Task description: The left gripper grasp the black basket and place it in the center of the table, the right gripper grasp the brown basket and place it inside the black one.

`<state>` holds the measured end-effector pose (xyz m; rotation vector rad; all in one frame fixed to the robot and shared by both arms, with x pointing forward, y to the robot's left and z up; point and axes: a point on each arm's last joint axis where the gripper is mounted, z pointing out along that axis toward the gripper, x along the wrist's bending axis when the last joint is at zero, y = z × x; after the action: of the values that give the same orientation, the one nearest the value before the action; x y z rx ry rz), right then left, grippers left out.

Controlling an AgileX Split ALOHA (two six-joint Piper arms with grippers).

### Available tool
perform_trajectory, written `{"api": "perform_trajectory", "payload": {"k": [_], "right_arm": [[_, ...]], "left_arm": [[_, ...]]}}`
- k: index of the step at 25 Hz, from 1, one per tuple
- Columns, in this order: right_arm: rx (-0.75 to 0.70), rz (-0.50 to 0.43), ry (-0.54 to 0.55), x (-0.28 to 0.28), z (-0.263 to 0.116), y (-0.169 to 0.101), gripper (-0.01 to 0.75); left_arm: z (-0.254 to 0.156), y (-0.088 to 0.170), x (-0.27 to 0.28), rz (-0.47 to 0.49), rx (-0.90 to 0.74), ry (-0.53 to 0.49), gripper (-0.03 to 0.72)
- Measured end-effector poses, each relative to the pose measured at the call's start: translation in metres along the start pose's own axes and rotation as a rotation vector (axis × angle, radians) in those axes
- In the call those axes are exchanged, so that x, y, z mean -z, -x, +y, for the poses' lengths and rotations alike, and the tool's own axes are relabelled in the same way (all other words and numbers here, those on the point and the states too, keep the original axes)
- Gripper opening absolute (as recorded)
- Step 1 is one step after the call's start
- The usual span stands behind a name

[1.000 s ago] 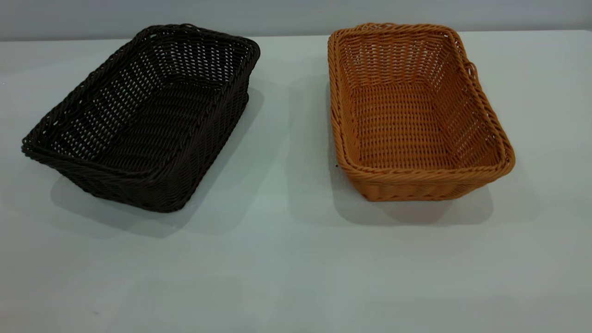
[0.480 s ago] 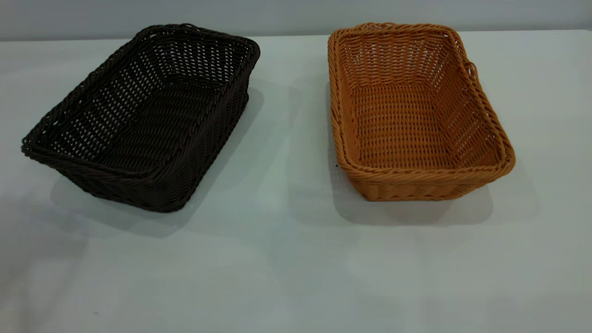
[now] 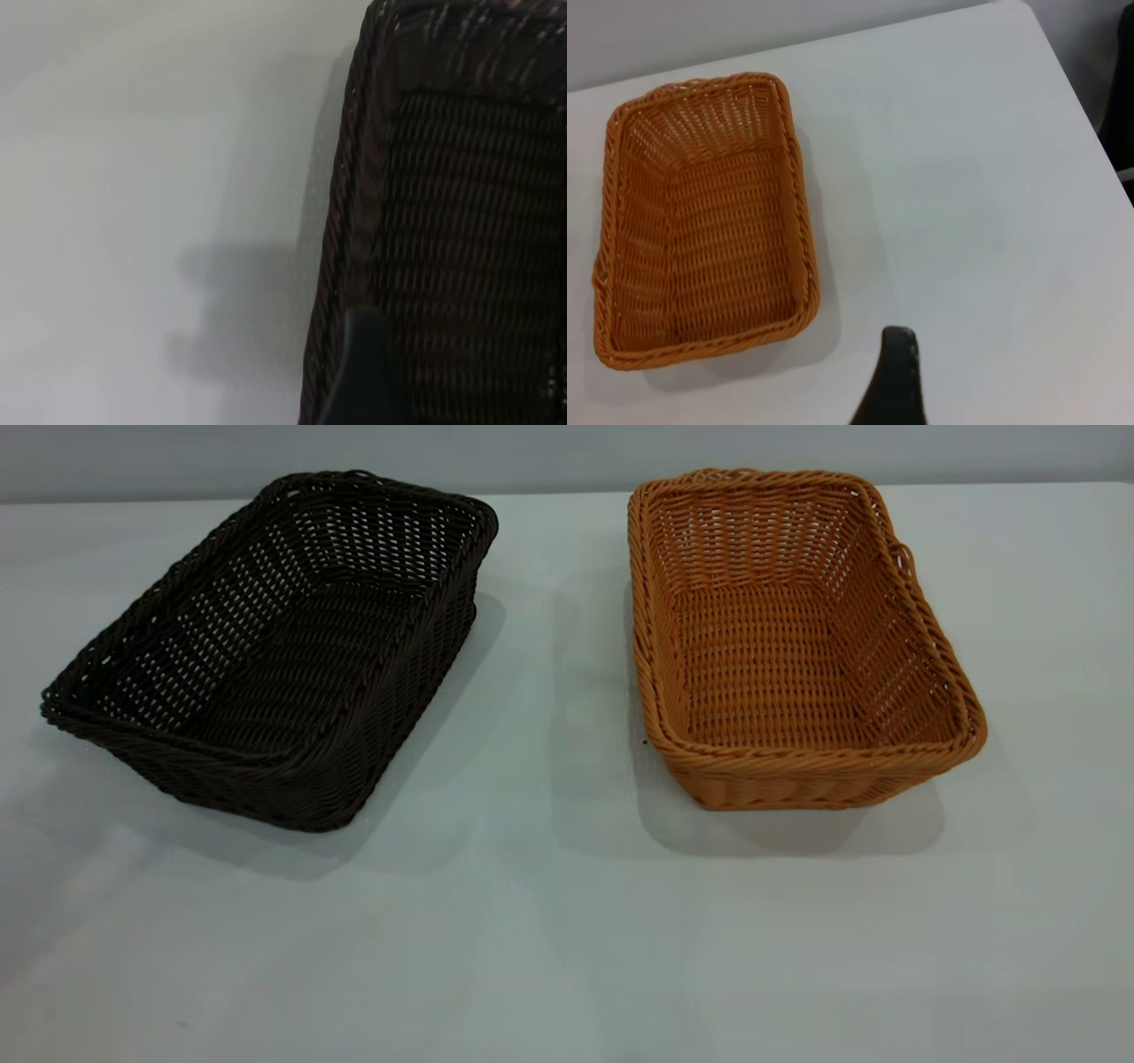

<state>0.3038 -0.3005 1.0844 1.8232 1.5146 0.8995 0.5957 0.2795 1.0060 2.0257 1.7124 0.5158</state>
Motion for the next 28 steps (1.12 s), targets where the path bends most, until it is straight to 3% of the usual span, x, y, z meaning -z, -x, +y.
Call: {"api": "perform_trajectory", "payload": {"k": [13,23,25,28], "right_arm": [[-0.067,0.004,0.001,-0.001,0.001,0.000,0.594],[-0.076,-0.015,-0.100,-0.025,0.008,-0.002,0.594],[-0.078,-0.017,-0.121,-0.033,0.011,-0.002,0.594],[-0.095,-0.007,-0.156,-0.047,0.015,-0.005,0.594]], "left_arm": [[-0.002,-0.015,-0.114,-0.007,-0.066,-0.166,0.500],[-0.017,-0.018,-0.179,-0.020,-0.095,-0.240,0.496],[-0.019,-0.018,-0.189,-0.022,-0.100,-0.246,0.472],[-0.023,-0.017,-0.201,-0.022,-0.103,-0.245,0.372]]}}
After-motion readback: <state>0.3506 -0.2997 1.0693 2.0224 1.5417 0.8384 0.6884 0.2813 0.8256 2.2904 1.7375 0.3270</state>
